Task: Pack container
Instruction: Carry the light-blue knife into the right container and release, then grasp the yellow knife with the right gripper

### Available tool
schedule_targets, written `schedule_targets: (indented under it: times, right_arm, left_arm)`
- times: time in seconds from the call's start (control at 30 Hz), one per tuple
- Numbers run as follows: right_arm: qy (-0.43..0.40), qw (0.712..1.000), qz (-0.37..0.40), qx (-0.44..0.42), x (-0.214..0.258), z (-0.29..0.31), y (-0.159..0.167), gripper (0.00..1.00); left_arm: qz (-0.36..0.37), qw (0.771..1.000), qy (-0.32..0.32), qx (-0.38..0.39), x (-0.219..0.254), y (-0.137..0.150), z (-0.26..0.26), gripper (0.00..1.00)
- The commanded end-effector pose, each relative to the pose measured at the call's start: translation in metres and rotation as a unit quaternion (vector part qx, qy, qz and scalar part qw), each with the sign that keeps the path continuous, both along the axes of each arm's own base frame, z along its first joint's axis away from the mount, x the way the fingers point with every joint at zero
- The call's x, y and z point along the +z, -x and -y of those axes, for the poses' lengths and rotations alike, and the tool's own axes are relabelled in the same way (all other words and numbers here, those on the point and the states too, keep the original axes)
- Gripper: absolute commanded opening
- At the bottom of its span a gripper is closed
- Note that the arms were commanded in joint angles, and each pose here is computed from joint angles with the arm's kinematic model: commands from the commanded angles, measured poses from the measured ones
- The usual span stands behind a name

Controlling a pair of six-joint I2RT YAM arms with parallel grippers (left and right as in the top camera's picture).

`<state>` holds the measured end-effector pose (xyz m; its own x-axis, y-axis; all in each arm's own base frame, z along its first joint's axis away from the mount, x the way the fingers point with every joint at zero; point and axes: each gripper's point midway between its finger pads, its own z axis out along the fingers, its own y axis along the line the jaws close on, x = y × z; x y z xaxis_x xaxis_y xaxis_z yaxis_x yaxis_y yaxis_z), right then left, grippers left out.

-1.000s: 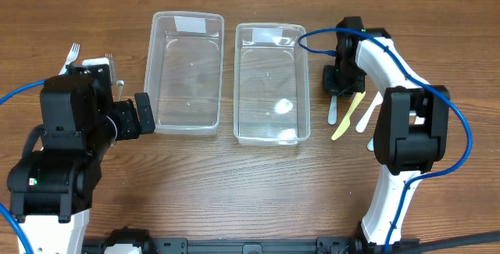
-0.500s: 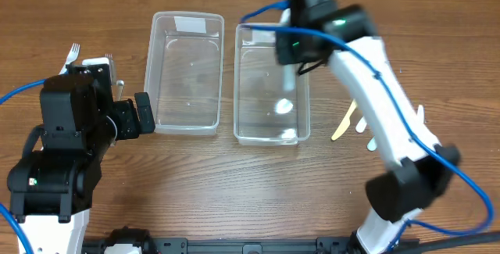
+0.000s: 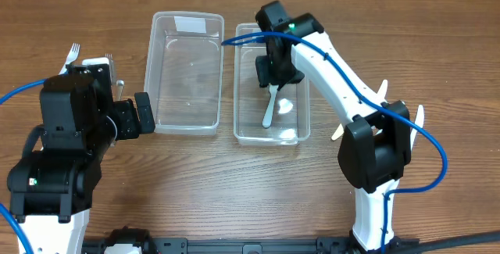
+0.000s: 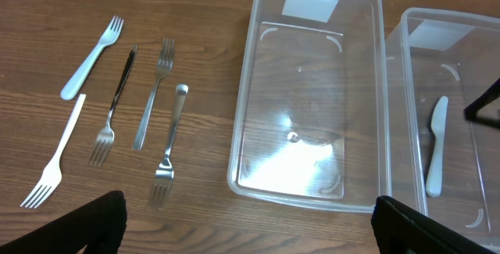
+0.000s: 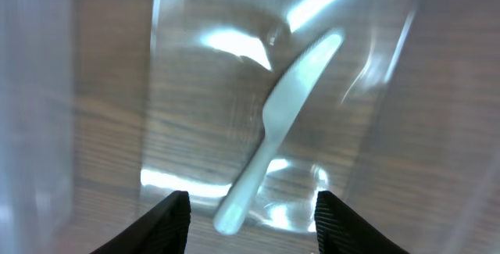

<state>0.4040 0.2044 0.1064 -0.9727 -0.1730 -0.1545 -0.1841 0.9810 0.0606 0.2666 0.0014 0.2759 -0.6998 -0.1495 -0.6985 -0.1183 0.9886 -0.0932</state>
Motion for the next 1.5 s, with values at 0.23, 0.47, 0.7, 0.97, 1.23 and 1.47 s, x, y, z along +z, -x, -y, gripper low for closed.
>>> schedule_targets:
  times: [0.23,0.47,0.7,0.97,1.23,1.47]
  right_arm:
    - [-0.037,0.944,0.133,-0.299,0.136,0.194,-0.034,0.81]
    - [0.009,0.936,-0.017,-0.350,0.001,0.239,-0.011,0.83]
    - [0.013,0.935,-0.070,-0.348,-0.068,0.234,0.002,0.84]
    - [0.009,0.935,-0.071,-0.348,-0.100,0.232,0.012,0.86]
    - [0.003,0.950,-0.041,-0.311,-0.103,0.232,-0.002,0.90]
    - [0.007,0.948,-0.060,-0.312,-0.120,0.231,0.015,0.88]
  left_arm:
    - [0.015,1.000,0.004,-0.007,0.011,-0.002,0.002,1.00]
    - [0.015,1.000,0.004,-0.007,0.011,-0.002,0.002,1.00]
    - [0.015,1.000,0.004,-0.007,0.011,-0.002,0.002,1.00]
    - [0.015,1.000,0.004,-0.007,0.011,-0.002,0.002,1.00]
    - [0.013,1.000,0.004,-0.007,0.010,-0.001,0.002,1.00]
    - [0.012,1.000,0.006,-0.006,0.010,-0.001,0.002,1.00]
